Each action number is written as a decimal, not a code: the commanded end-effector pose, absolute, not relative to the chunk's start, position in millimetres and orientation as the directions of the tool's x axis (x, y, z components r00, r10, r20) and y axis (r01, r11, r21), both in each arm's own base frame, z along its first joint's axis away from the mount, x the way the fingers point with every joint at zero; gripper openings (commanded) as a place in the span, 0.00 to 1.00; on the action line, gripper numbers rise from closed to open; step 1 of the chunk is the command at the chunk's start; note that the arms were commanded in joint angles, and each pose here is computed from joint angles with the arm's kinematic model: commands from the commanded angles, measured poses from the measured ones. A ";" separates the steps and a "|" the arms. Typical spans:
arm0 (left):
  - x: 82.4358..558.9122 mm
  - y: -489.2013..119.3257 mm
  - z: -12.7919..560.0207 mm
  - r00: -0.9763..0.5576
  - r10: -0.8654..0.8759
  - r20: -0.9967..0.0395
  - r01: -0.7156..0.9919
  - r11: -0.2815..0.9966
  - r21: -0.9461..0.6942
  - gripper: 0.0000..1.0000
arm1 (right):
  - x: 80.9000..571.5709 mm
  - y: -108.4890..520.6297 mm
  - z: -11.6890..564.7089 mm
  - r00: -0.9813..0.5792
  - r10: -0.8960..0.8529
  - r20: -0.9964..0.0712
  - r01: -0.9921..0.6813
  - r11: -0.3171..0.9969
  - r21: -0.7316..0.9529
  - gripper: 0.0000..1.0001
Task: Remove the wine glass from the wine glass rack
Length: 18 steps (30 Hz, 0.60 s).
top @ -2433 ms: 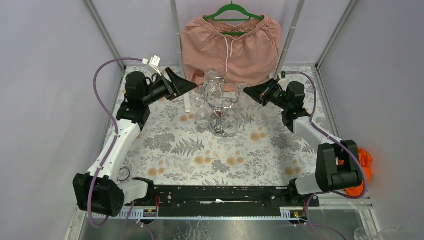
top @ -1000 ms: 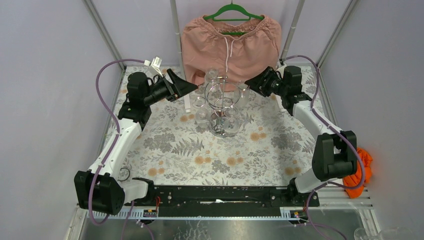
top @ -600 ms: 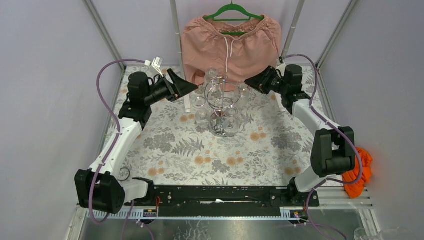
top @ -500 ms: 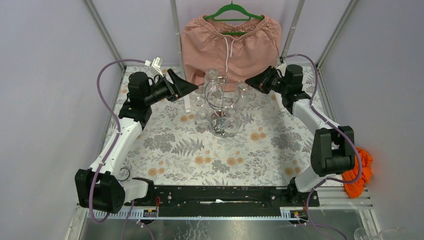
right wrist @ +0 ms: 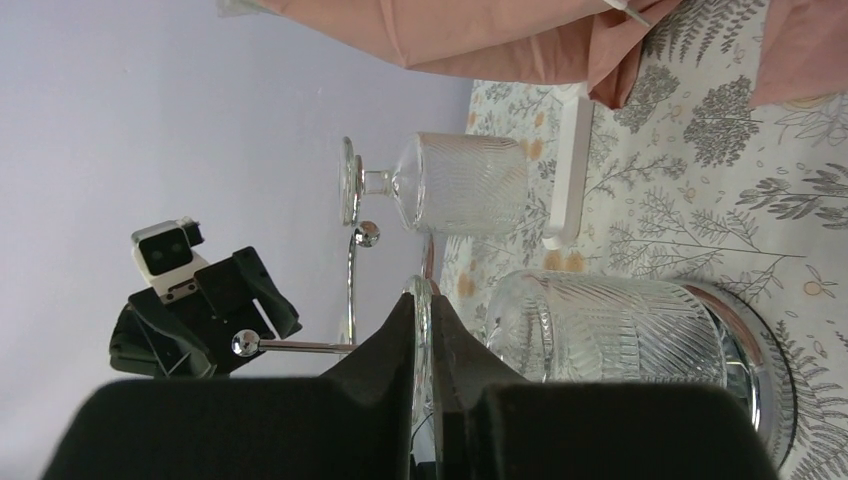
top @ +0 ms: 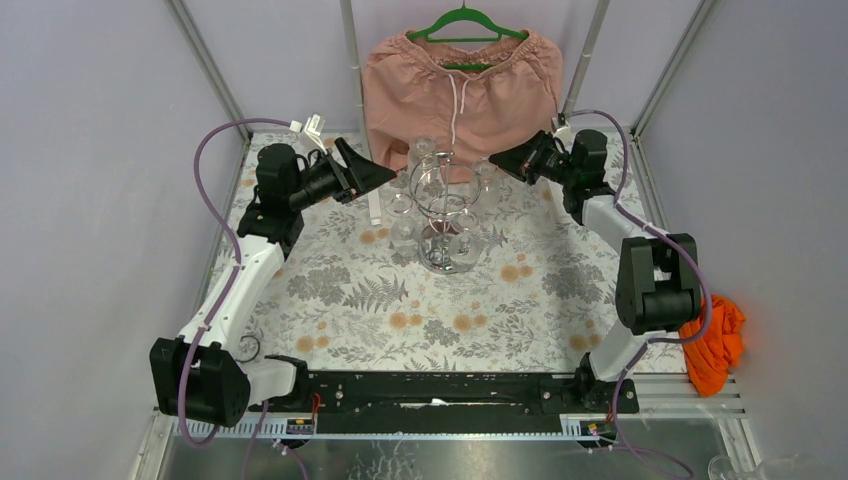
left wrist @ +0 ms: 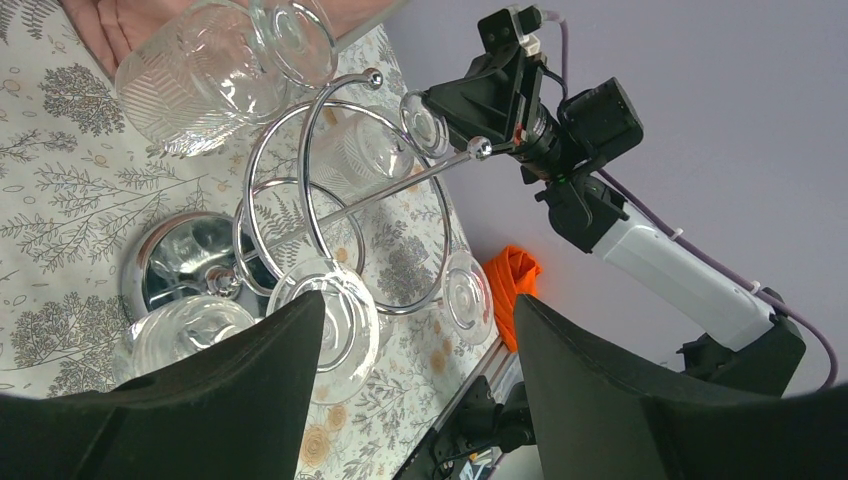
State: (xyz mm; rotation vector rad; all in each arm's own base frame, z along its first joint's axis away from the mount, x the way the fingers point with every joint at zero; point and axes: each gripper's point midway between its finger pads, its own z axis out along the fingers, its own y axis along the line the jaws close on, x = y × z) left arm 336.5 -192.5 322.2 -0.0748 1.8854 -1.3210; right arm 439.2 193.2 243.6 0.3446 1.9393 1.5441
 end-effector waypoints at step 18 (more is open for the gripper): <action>343.3 -189.5 325.5 -0.641 -0.480 -0.598 0.399 0.458 -0.795 0.75 | 430.7 196.6 253.4 -0.806 0.506 -0.305 -0.218 0.225 0.950 0.00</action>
